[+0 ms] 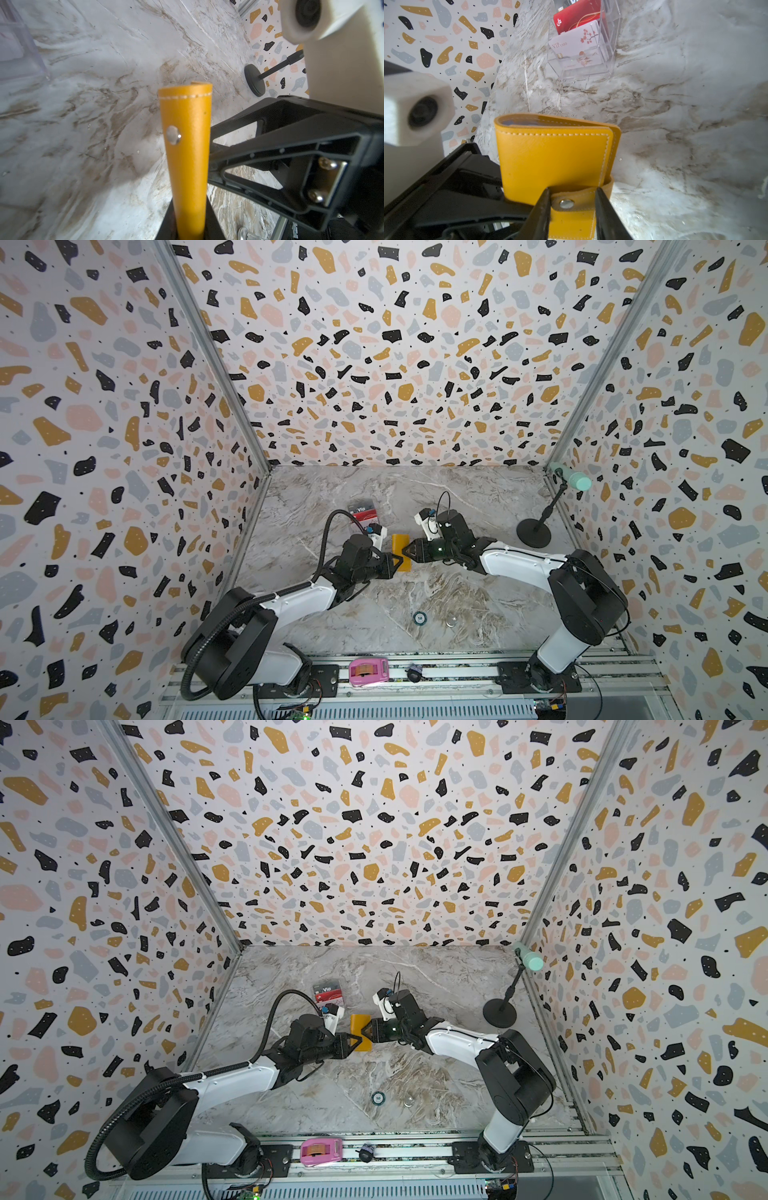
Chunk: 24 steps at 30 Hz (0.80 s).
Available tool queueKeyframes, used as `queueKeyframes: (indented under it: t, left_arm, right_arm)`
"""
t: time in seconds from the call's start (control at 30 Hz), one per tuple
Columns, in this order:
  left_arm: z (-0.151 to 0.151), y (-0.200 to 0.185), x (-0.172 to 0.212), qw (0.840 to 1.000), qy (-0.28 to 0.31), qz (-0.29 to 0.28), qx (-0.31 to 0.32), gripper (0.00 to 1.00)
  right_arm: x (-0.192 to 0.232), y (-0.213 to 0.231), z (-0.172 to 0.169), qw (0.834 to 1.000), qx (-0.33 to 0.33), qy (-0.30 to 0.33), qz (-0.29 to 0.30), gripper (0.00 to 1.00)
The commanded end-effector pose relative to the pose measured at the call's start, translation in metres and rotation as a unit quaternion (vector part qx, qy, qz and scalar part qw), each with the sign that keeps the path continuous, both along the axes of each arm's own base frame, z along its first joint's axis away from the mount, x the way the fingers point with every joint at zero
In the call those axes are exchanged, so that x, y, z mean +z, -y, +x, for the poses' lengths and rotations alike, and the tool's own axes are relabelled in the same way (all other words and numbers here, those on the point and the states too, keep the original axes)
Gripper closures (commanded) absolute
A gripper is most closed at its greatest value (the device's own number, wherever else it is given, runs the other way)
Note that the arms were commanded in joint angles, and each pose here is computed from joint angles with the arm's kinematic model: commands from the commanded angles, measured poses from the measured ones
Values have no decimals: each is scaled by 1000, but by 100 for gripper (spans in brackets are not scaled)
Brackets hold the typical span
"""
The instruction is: Take the credit cards out of the card holder
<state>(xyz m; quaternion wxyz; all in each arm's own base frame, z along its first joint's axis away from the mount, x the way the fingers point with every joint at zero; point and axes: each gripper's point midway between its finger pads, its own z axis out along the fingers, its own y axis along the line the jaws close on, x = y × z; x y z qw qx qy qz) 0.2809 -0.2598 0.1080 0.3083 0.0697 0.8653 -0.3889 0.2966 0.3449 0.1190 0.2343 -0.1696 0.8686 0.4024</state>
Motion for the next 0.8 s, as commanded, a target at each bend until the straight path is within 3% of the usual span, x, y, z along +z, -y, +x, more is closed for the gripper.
queueKeyframes:
  t: [0.0,0.5,0.77]
  left_arm:
    - [4,17,47,996,73,-48,-34,91]
    - [6,11,46,996,78,-39,-18,93]
    - [7,10,45,996,77,-39,-12,93]
  right_arm:
    - [7,-3,1,1000,-4,9,-2,71]
    - [17,7,2,999,-23,30,-4,89]
    - [26,10,2,999,-28,45,1,92]
